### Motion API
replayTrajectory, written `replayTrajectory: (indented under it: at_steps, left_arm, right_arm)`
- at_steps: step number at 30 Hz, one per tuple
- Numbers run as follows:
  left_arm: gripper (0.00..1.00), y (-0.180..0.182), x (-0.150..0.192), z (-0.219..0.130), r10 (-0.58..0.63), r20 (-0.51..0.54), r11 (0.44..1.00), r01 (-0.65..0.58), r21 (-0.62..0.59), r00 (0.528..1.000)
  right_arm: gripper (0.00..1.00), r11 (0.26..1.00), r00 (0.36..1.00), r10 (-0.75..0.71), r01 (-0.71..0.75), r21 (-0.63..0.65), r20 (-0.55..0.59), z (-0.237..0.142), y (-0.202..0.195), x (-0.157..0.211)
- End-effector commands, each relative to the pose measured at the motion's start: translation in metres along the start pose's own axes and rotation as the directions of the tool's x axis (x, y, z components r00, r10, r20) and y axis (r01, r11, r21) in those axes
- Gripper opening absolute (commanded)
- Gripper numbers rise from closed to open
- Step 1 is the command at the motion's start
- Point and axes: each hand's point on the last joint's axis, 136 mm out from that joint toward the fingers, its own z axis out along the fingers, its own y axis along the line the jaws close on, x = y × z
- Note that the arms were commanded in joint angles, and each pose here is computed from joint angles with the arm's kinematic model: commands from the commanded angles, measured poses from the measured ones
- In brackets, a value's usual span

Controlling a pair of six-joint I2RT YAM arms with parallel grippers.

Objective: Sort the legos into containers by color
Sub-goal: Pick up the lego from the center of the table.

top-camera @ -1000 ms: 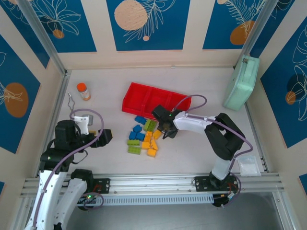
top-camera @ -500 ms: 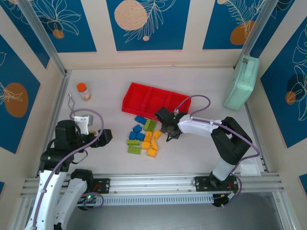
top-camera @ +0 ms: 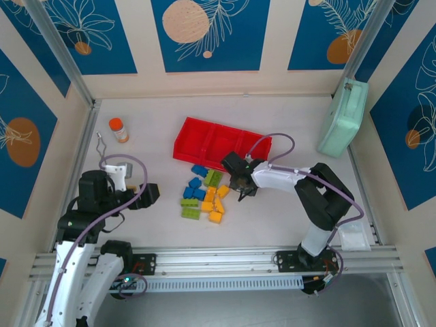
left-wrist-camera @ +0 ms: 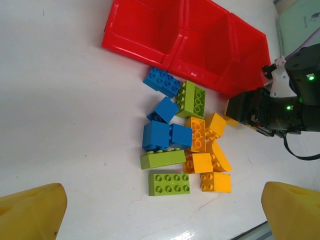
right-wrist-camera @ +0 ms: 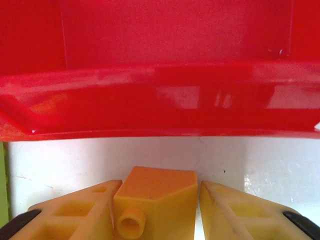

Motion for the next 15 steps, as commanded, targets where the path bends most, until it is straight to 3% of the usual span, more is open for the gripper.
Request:
replayTrajectory:
  at_steps: [1, 7, 15]
  left_arm:
    - [0.99, -0.001, -0.001, 0.002, 0.011, -0.033, 1.0, -0.012, -0.004, 0.999]
    - [0.99, 0.007, 0.005, 0.014, -0.029, -0.118, 0.999, 0.025, -0.034, 0.993]
    - [0.99, 0.017, 0.003, 0.013, -0.044, -0.101, 0.995, 0.034, -0.098, 0.994]
  right_arm:
    - [0.43, 0.999, 0.999, -0.049, 0.049, 0.009, -0.009, 0.004, -0.002, 0.001]
    - [0.36, 0.994, 0.994, -0.106, 0.106, -0.005, 0.021, -0.016, -0.001, -0.006]
    - [0.31, 0.971, 0.987, -0.108, 0.131, -0.2, 0.122, -0.085, 0.012, -0.032]
